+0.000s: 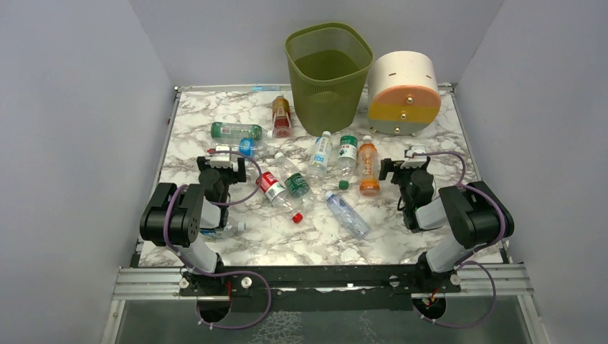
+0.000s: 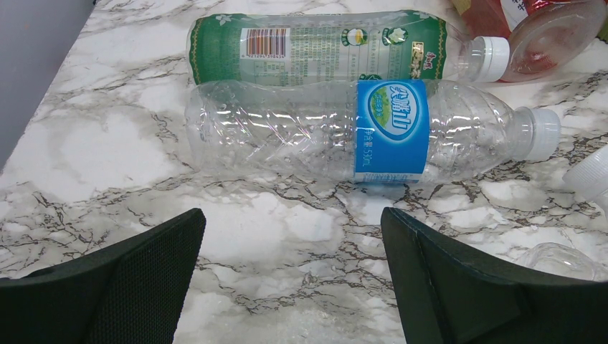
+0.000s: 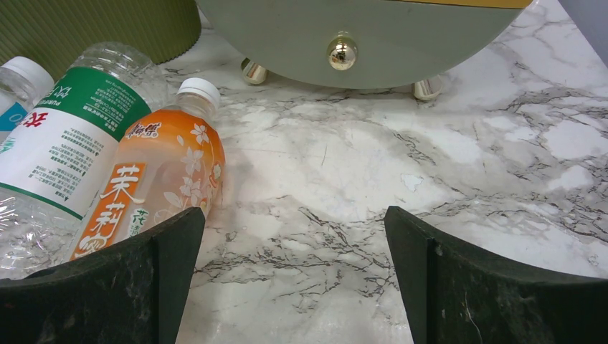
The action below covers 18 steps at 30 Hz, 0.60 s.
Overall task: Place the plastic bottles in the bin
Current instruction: Pick up the plastic bottle at the center of the board.
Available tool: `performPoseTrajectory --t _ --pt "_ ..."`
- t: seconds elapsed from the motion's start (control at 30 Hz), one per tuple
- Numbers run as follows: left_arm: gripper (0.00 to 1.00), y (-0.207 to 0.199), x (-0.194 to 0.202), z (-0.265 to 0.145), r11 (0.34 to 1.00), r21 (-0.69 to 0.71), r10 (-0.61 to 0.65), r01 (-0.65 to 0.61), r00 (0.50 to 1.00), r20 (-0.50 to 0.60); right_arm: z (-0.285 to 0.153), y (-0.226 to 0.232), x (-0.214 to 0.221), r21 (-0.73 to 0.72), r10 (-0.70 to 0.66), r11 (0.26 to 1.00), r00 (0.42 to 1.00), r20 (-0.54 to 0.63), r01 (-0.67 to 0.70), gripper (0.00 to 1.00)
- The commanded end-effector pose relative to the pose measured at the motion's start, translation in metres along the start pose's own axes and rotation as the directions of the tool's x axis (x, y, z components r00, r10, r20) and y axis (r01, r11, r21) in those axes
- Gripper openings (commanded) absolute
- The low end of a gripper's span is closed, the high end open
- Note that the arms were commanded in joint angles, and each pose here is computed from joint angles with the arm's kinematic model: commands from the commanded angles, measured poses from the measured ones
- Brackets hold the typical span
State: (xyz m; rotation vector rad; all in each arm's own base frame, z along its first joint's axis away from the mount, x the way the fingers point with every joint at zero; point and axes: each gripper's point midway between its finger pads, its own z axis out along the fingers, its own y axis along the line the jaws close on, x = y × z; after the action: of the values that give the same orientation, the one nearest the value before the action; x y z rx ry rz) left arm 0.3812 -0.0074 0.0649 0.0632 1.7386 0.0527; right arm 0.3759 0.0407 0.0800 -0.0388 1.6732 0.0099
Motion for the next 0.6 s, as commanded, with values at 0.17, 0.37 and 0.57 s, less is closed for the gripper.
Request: performPoseTrajectory --t 0.17,0.37,0.57 --pt "0.99 0.001 -0.01 0.005 1.0 -0.007 -0.001 0.001 0.999 0.033 0.003 0.002 -0.008 -0.011 -0.002 1.0 1.0 0.029 0.003 0.99" --pt "0.99 0.002 -0.011 0.004 1.0 -0.016 -0.006 0.006 0.999 0.038 0.0 0.004 -0.012 -0.025 -0.015 1.0 0.998 0.054 0.016 0.99" --pt "0.99 0.01 -0.021 0.0 0.998 -0.062 -0.025 0.028 0.999 0.044 -0.007 0.008 -0.027 -0.059 -0.031 0.998 0.997 0.073 0.035 0.99"
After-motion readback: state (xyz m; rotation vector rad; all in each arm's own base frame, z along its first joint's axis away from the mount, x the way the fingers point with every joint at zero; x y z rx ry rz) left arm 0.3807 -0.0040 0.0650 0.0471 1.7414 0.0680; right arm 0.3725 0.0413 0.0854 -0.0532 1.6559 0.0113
